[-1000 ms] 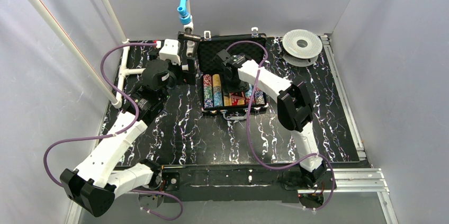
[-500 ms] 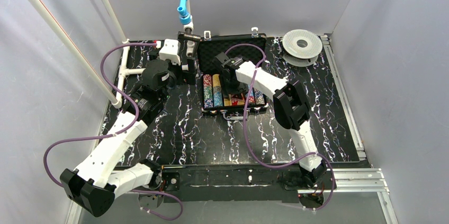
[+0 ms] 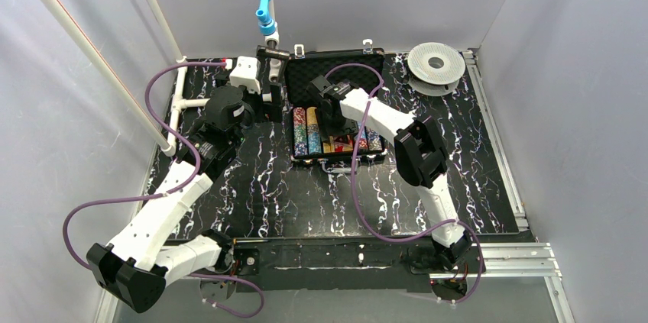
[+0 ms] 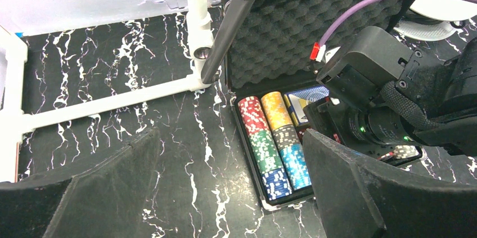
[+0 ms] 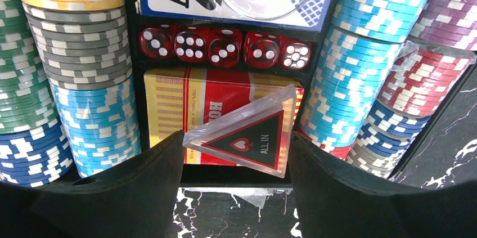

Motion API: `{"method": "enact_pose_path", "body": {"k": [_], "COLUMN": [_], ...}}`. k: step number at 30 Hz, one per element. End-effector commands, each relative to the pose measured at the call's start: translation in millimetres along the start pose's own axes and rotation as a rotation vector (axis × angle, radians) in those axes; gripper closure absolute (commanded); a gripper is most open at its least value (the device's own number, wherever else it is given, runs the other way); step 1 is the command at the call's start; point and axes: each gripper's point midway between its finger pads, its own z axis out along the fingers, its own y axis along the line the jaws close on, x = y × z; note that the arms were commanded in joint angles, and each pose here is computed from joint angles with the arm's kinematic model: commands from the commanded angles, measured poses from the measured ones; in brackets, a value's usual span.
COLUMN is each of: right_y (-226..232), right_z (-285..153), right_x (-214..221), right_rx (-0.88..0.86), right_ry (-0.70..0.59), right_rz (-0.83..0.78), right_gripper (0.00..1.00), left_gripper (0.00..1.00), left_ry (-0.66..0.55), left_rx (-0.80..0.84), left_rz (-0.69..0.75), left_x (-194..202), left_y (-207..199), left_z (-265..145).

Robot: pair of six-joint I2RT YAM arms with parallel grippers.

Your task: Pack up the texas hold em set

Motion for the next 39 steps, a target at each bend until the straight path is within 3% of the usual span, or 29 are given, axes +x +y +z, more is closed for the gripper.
{"method": "enact_pose_path", "body": {"k": [1, 11, 22, 28, 33, 39], "right_y": [3.7, 3.2, -21.9, -59.5, -106.5, -160.3], "right_z": [-11.8, -27.5, -102.0, -145.9, -153.3, -164.3], "right_x": [-10.4, -17.9, -28.0, -22.1, -19.5, -52.8], "right_rx": [-0.009, -0.02, -0.062, -0.082, -0.17, -0.3], "right_ry": [-0.04, -0.076, -0.26, -0.4, -0.432, -0.569], "right_rz": [0.017, 0.025, 0.122, 0.265, 0.451, 0.641], "right_gripper": [0.26, 0.16, 0.14, 0.13, 0.12, 0.05], "left_gripper": [0.01, 0.01, 0.01, 0.01, 0.0, 0.01], "left_ry": [-0.012, -0.011, -0.009, 0.002, -0.004, -0.006], "left_rx": [-0.004, -0.006, -0.003, -0.009, -0.016, -0.021], "left_rz": [0.006, 0.007, 0.006, 0.007, 0.006, 0.005], "left_x": [-3.9, -3.7, -2.7, 0.8, 0.0, -0.1], "left_y": [0.9, 1.2, 0.4, 0.8, 2.5, 3.3], "left_z": [-2.0, -1.8, -1.1, 1.3, 0.0, -0.4]}}
